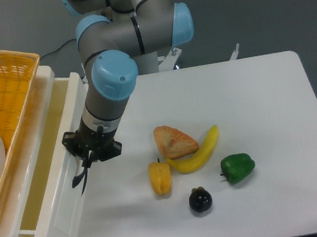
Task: Slide the top white drawer open
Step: 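Pull the handle outward, sliding the upper drawer open, then keep pulling the drawer out along its rails to full extension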
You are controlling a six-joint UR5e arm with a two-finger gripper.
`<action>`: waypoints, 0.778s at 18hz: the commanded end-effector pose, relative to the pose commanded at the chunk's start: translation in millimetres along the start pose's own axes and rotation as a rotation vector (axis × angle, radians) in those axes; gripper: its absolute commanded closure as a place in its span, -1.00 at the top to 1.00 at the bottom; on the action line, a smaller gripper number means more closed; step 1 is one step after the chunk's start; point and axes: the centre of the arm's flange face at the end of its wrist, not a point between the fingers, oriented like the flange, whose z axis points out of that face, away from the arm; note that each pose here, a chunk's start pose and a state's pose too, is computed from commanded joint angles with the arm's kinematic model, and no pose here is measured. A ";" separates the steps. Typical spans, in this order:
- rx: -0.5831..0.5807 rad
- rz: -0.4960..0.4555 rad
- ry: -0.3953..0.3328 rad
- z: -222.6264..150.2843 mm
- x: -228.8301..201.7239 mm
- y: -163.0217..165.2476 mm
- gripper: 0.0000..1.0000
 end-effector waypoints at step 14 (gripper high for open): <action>0.004 0.021 -0.006 -1.6 -0.6 -2.3 -0.68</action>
